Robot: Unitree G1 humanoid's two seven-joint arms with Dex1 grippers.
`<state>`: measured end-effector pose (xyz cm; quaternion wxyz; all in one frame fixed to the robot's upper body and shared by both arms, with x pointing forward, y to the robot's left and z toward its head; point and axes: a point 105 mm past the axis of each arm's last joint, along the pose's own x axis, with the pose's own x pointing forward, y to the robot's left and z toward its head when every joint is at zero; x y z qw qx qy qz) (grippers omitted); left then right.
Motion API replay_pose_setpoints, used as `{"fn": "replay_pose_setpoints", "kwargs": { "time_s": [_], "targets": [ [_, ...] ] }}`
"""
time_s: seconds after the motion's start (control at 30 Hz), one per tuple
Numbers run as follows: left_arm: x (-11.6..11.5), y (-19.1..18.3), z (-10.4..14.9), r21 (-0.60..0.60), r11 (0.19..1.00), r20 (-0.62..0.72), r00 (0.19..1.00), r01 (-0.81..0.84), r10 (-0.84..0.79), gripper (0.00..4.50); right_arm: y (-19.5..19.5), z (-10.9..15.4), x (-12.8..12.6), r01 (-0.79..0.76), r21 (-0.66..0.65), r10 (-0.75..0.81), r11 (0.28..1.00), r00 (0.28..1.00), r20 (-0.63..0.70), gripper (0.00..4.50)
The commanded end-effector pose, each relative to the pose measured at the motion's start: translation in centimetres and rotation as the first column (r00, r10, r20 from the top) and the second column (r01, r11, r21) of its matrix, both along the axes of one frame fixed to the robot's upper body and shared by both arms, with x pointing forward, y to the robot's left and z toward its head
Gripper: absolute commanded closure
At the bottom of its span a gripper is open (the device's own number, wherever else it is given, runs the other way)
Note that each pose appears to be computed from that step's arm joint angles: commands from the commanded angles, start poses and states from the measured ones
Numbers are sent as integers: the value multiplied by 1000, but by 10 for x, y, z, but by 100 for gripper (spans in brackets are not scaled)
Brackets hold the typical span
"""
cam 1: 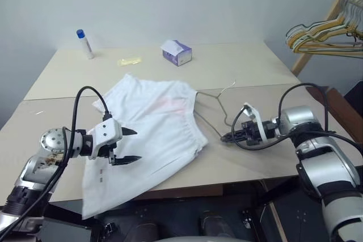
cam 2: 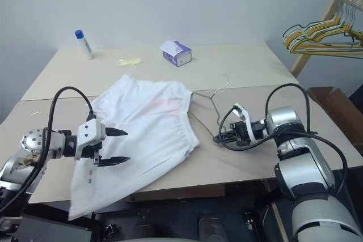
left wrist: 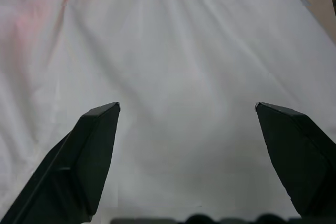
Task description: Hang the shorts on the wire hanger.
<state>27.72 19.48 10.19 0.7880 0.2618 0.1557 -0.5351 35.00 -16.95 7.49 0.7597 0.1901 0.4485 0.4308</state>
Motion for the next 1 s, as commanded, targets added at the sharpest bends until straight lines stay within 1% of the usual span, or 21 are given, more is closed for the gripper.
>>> {"fn": "replay_pose_setpoints", "kwargs": {
  "time_s": [0.03,0.07,0.13,0.2,0.3,0.4,0.5,0.53,0.57,0.6,0.63,0.67,0.7,0.77,0.8,0.9,0.93,1.0],
  "targets": [
    [3,-2,6,-16,1000,37,999,6,-6,3,19,21,12,-88,0,83,996,943,324,450],
    [4,-3,6,-20,1000,40,999,9,-8,3,26,25,10,-115,8,103,993,917,385,450],
    [5,-4,8,-26,999,44,999,19,-17,3,35,30,7,-147,22,121,989,880,459,450],
    [8,-4,14,-31,999,50,998,28,-26,3,45,39,0,-209,20,164,978,820,548,450],
    [11,-1,21,-31,999,65,997,39,-37,3,50,39,-2,-227,-29,200,974,785,586,450],
    [14,-2,54,-108,991,120,990,84,-70,3,51,38,11,-178,-135,223,975,745,629,450],
    [18,-2,101,-217,967,223,971,136,-87,3,50,43,16,-171,-184,250,968,719,648,450],
    [19,-2,111,-242,959,248,965,149,-88,3,50,44,17,-170,-197,258,966,714,651,450],
    [22,0,128,-270,950,287,955,158,-77,3,50,44,17,-174,-228,283,958,703,653,450],
    [28,3,145,-280,948,340,939,154,-53,3,50,43,17,-183,-284,330,941,676,659,450],
    [33,5,156,-285,946,373,927,151,-36,3,50,42,16,-190,-321,363,928,656,661,450],
    [40,8,167,-286,948,399,917,138,-14,3,50,42,15,-201,-362,403,910,631,663,450],
    [47,11,172,-274,953,408,913,126,-3,3,52,42,13,-212,-387,431,897,611,664,450],
    [58,16,172,-211,971,421,907,109,-10,3,55,42,11,-226,-426,473,876,570,672,450],
    [66,18,167,-161,983,418,908,93,-18,3,59,44,9,-240,-429,486,871,554,676,450],
    [85,19,155,-54,994,365,929,95,-69,3,72,47,5,-271,-456,528,848,514,676,450],
    [87,19,152,-38,994,347,934,102,-83,3,75,48,5,-275,-460,534,844,509,675,450],
    [89,18,143,42,988,290,945,146,-152,3,82,52,4,-276,-465,538,841,506,674,450]
  ]
}}
